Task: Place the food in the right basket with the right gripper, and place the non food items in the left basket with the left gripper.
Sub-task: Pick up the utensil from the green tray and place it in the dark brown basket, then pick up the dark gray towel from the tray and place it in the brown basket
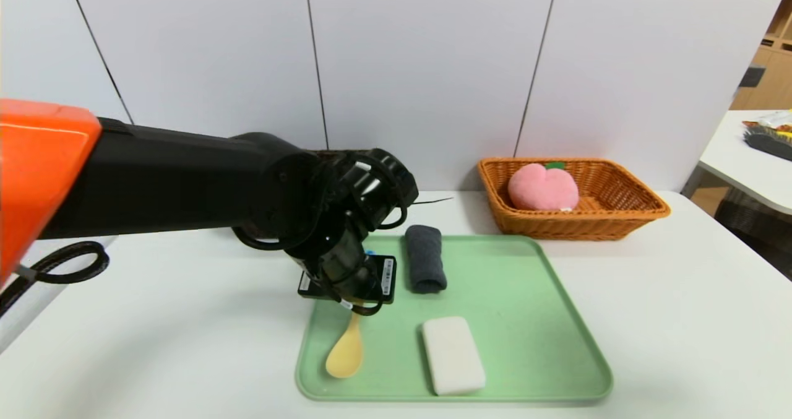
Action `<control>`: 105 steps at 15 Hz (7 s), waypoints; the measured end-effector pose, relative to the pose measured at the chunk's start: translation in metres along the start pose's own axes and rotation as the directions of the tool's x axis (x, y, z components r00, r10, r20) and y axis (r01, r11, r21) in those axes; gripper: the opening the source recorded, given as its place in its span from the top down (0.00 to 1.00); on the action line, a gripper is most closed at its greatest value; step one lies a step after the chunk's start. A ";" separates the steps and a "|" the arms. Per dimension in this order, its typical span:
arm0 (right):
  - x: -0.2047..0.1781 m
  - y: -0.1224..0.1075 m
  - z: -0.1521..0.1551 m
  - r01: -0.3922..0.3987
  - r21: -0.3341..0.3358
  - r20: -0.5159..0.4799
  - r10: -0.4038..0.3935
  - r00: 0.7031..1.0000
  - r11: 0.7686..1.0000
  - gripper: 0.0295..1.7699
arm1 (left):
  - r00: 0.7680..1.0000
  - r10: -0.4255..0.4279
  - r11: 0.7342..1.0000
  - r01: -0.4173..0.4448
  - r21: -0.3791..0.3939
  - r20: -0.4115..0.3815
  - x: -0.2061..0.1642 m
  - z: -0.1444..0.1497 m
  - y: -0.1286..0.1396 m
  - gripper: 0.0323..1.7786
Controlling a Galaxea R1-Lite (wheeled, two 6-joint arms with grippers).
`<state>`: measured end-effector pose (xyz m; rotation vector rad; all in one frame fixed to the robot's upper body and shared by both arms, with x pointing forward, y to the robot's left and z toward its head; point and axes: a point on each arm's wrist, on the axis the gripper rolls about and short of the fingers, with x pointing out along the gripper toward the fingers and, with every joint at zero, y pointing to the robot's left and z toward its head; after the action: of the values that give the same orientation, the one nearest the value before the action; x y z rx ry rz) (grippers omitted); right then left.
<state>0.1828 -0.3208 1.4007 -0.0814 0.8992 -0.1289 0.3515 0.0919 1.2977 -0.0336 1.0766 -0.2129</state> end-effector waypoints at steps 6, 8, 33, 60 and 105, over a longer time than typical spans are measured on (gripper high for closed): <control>-0.002 -0.001 -0.005 -0.001 0.002 0.004 0.001 1.000 1.000 0.04 | 0.980 -0.125 0.992 0.121 0.038 0.153 -0.097 0.007 -0.002 0.95; -0.003 -0.002 -0.006 -0.002 0.003 0.010 0.002 1.000 1.000 0.04 | 0.951 -0.155 0.988 0.144 0.060 0.266 -0.127 0.024 0.012 0.95; -0.007 -0.005 -0.010 0.002 0.011 0.022 -0.002 1.000 1.000 0.04 | 0.691 0.254 0.913 0.060 -0.404 0.677 0.006 0.148 0.157 0.95; -0.017 -0.010 -0.023 -0.005 0.034 0.063 0.003 0.998 0.999 0.04 | 0.901 -0.086 0.987 0.134 -0.084 0.424 -0.103 0.038 -0.031 0.08; -0.016 -0.014 -0.046 -0.001 0.074 0.106 -0.007 0.994 0.997 0.04 | 0.940 0.084 0.993 -0.107 0.050 0.331 0.087 0.039 -0.076 0.89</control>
<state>0.1354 -0.3335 1.3862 -0.0204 0.7873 -0.1589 0.4136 -0.0018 1.2508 0.0424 0.7347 -0.1487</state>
